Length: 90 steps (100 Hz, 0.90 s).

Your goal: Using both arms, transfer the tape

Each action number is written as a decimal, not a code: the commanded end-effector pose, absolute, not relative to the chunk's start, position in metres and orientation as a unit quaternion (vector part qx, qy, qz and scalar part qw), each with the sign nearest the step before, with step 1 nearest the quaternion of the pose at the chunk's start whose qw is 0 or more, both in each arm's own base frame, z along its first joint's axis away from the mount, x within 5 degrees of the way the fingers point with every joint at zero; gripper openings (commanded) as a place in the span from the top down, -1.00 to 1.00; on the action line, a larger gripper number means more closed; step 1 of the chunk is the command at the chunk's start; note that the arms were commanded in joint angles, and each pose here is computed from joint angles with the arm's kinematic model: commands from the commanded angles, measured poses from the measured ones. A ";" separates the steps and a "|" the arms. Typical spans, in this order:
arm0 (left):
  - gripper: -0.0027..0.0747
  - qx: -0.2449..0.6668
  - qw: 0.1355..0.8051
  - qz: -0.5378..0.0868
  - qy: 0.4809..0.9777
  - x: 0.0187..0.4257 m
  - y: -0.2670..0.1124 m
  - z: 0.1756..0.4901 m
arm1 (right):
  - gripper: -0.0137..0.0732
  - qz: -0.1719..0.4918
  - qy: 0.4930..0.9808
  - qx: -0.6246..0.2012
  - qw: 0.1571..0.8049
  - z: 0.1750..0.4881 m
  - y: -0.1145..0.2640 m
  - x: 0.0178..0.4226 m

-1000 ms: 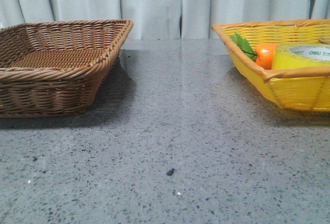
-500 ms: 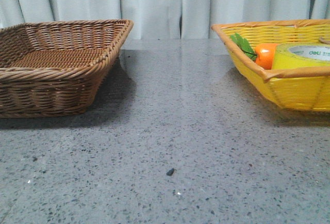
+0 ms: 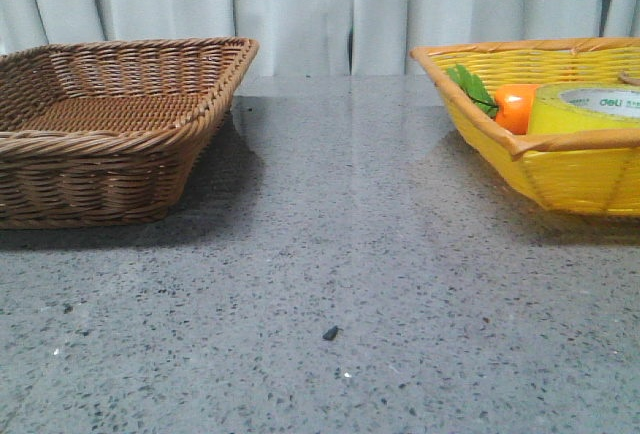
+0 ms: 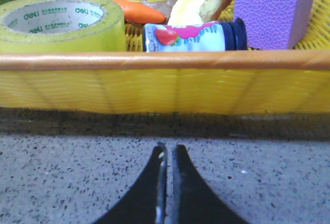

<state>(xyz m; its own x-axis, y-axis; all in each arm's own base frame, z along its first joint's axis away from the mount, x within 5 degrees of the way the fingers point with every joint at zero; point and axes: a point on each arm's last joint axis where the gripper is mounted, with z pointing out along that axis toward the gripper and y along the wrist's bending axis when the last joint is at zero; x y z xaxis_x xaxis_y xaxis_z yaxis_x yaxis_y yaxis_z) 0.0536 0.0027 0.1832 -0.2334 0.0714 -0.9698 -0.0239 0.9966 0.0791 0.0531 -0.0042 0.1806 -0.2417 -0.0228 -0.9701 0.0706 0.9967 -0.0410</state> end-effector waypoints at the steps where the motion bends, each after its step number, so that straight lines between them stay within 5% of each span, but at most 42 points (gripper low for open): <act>1: 0.99 0.016 0.664 0.042 0.747 0.053 0.003 0.190 | 0.86 -0.043 0.781 0.015 0.623 0.176 -0.005 0.053; 90: 0.99 -0.019 0.716 -0.001 0.698 0.054 0.001 0.203 | 0.86 -0.049 0.705 0.015 0.707 0.197 -0.005 0.055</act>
<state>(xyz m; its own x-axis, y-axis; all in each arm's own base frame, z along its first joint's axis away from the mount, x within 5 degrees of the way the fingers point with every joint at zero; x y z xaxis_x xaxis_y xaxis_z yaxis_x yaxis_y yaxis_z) 0.0556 0.0008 0.1948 -0.1033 -0.0117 -0.9946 -0.0219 0.9997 -0.0095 0.0549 -0.0044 0.1901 -0.1374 -0.0292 -0.9901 0.0759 0.9963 -0.0399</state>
